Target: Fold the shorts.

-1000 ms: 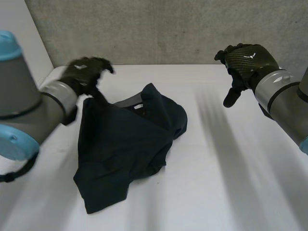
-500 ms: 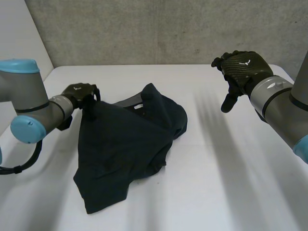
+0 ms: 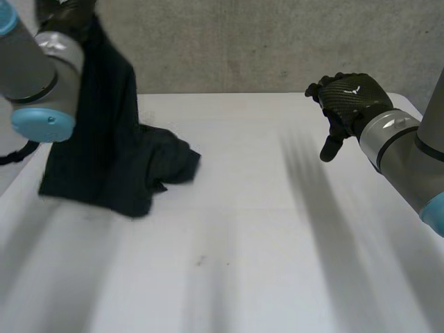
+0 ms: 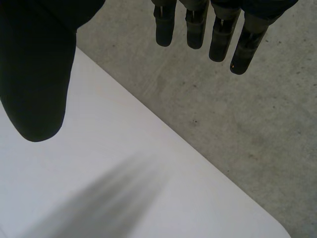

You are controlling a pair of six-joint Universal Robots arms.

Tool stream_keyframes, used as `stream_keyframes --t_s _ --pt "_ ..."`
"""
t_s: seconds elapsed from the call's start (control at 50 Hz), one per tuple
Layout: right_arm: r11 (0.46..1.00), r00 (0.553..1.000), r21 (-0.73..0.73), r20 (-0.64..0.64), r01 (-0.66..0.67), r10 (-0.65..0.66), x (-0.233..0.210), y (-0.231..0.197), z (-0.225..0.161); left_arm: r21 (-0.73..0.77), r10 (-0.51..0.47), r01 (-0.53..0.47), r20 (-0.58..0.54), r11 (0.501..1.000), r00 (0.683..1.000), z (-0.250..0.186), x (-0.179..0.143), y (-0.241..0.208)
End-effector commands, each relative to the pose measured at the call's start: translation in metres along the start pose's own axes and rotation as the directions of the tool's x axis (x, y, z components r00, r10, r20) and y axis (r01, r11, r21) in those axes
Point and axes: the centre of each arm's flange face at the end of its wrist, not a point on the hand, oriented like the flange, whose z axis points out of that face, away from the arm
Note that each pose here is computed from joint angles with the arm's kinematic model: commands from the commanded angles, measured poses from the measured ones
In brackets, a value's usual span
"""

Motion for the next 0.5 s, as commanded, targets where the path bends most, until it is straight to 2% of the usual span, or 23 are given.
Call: stream_keyframes --t_s 0.02,0.06,0.08,0.14,0.16,0.22,0.24,0.26,0.3,0.36,0.5 --pt "1.000 1.000 0.016 -0.014 -0.001 0.002 0.004 -0.005 0.000 0.041 -0.132 0.155 -0.344 0.987 0.930 -0.058 0.110 -0.041" --pt "1.000 1.000 0.019 -0.022 -0.002 0.002 0.006 -0.006 0.000 0.002 -0.156 0.173 -0.415 0.985 0.896 -0.077 0.132 -0.038" --pt "1.000 1.000 0.022 -0.027 -0.004 0.004 0.008 -0.007 0.000 -0.042 -0.175 0.177 -0.476 0.983 0.862 -0.096 0.153 -0.033" --pt "0.999 0.999 0.040 -0.041 -0.004 0.006 0.011 -0.011 -0.001 -0.104 -0.192 0.161 -0.561 0.981 0.805 -0.127 0.182 -0.022" --pt "0.999 0.999 0.044 -0.047 -0.005 0.008 0.012 -0.012 -0.001 -0.140 -0.202 0.147 -0.616 0.979 0.762 -0.150 0.201 -0.016" --pt "0.999 0.997 0.053 -0.076 -0.003 0.007 0.015 -0.014 -0.001 -0.180 -0.210 0.116 -0.688 0.977 0.695 -0.184 0.226 -0.007" --pt "0.999 0.997 0.053 -0.080 -0.002 0.006 0.015 -0.014 -0.001 -0.200 -0.208 0.089 -0.719 0.976 0.663 -0.202 0.237 -0.001" --pt "0.999 0.996 0.051 -0.085 -0.002 0.006 0.016 -0.014 -0.001 -0.209 -0.207 0.077 -0.726 0.975 0.656 -0.209 0.241 0.001" --pt "0.999 0.996 0.051 -0.089 -0.002 0.006 0.016 -0.014 -0.001 -0.214 -0.201 0.059 -0.735 0.975 0.647 -0.216 0.244 0.004" --pt "0.999 0.996 0.050 -0.084 0.000 0.005 0.015 -0.013 -0.001 -0.225 -0.186 0.026 -0.729 0.974 0.659 -0.219 0.239 0.007" --pt "0.999 0.998 0.045 -0.067 0.016 -0.013 0.013 -0.012 0.001 -0.247 -0.173 0.017 -0.630 0.969 0.757 -0.191 0.184 -0.014"
